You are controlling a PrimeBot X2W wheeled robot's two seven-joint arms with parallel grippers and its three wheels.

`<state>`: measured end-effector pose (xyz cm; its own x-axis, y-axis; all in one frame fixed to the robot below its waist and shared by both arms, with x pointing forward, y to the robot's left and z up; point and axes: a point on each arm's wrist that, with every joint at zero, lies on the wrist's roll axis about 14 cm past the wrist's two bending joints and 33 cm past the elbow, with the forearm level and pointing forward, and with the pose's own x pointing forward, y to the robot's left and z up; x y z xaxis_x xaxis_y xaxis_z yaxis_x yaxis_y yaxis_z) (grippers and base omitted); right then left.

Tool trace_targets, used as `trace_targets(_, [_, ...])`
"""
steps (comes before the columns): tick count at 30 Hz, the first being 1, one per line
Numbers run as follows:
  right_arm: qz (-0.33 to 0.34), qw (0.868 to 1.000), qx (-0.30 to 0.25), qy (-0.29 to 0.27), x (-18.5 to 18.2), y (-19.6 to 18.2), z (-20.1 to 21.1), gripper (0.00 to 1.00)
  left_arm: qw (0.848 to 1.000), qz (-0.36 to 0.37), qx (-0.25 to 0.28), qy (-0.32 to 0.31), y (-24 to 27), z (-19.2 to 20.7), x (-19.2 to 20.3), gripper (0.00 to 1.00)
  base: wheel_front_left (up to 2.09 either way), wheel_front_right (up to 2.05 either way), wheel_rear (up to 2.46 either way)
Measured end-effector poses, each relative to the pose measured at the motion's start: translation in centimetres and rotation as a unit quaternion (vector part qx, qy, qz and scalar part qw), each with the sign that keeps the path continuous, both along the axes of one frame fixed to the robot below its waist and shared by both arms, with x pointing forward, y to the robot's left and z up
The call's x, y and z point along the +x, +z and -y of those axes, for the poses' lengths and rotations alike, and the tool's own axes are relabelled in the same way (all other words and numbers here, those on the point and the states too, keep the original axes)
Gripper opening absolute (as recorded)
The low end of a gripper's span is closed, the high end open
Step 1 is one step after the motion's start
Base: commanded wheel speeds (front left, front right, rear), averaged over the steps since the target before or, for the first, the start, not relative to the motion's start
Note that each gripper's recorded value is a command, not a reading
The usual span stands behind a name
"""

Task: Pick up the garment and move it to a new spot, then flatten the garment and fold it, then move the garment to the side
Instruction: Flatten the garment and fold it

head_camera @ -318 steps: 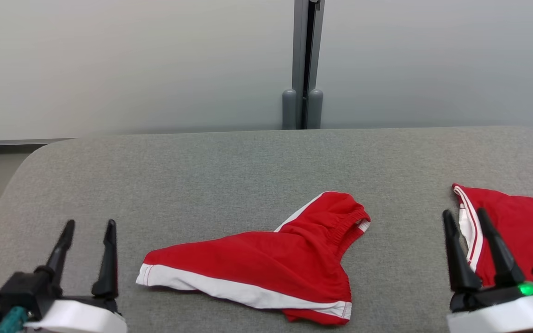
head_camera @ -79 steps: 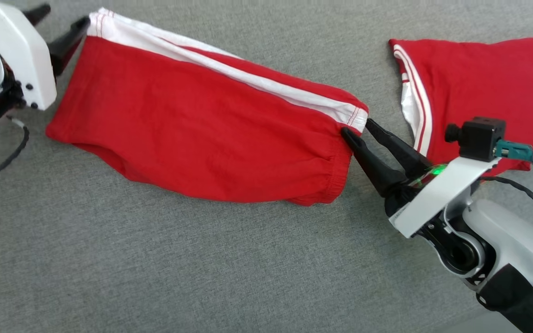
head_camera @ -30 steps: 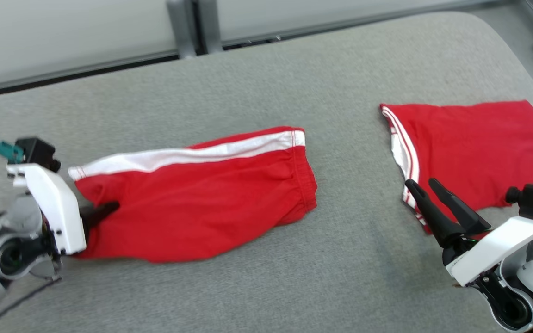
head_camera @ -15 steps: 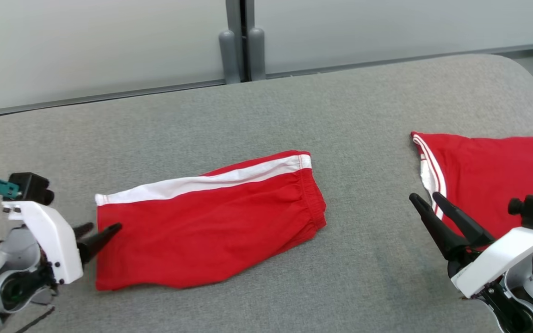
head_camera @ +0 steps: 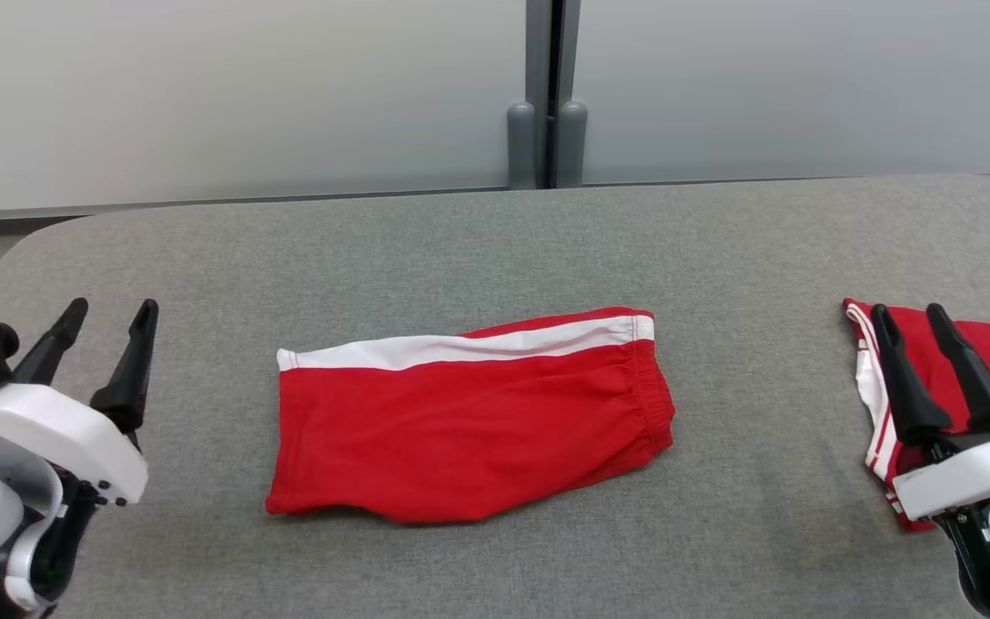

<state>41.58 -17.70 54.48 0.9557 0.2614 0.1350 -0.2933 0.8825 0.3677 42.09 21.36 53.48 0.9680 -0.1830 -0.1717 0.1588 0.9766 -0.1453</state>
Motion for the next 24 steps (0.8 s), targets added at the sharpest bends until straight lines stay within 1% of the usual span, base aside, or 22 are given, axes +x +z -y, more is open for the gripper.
trace_targets(2, [0.006, 1.0, -0.005, -0.014, -0.2, -0.2, 0.0, 1.0, 0.999, 0.019, -0.015, 0.022, 0.7, 0.2, -0.7, 1.0, 0.0, 0.0, 0.0])
trace_targets(5, [0.005, 0.999, -0.025, -0.019, -0.9, -1.2, -0.9, 1.0, 0.994, 0.082, -0.041, 0.06, 3.0, 0.3, -1.4, 1.0, 0.0, 0.0, 0.0])
trace_targets(8, [0.008, 0.999, -0.027, -0.028, -1.5, -1.5, -1.5, 1.0, 0.99, 0.085, -0.044, 0.099, 0.9, -0.2, -3.9, 1.0, 0.0, 0.0, 0.0])
trace_targets(10, [0.011, 0.999, -0.027, -0.03, -1.9, -1.5, -2.2, 1.0, 0.984, 0.104, -0.054, 0.131, 1.0, -0.9, -4.9, 1.0, 0.0, 0.0, 0.0])
trace_targets(12, [0.005, 0.999, -0.039, -0.026, -2.7, -2.3, -2.7, 1.0, 0.981, 0.122, -0.052, 0.142, 1.1, -0.9, -5.9, 1.0, 0.0, 0.0, 0.0])
trace_targets(13, [-0.001, 0.999, -0.041, -0.025, -3.1, -2.7, -2.9, 1.0, 0.98, 0.123, -0.054, 0.146, 0.7, -0.8, -6.5, 1.0, 0.0, 0.0, 0.0])
trace_targets(15, [-0.01, 0.999, -0.041, -0.02, -3.9, -3.4, -3.6, 1.0, 0.98, 0.125, -0.041, 0.153, 0.0, -1.0, -7.5, 1.0, 0.0, 0.0, 0.0])
trace_targets(18, [-0.011, 0.999, -0.042, -0.017, -4.2, -3.6, -3.9, 1.0, 0.98, 0.12, -0.042, 0.155, -0.8, -0.8, -8.0, 1.0, 0.0, 0.0, 0.0])
trace_targets(21, [-0.011, 0.999, -0.043, -0.017, -4.4, -3.6, -3.9, 1.0, 0.983, 0.111, -0.04, 0.143, -2.0, -0.1, -8.4, 1.0, 0.0, 0.0, 0.0])
trace_targets(24, [-0.015, 0.999, -0.047, -0.015, -4.5, -3.7, -3.9, 1.0, 0.983, 0.114, -0.037, 0.136, -2.2, 0.1, -8.3, 1.0, 0.0, 0.0, 0.0])
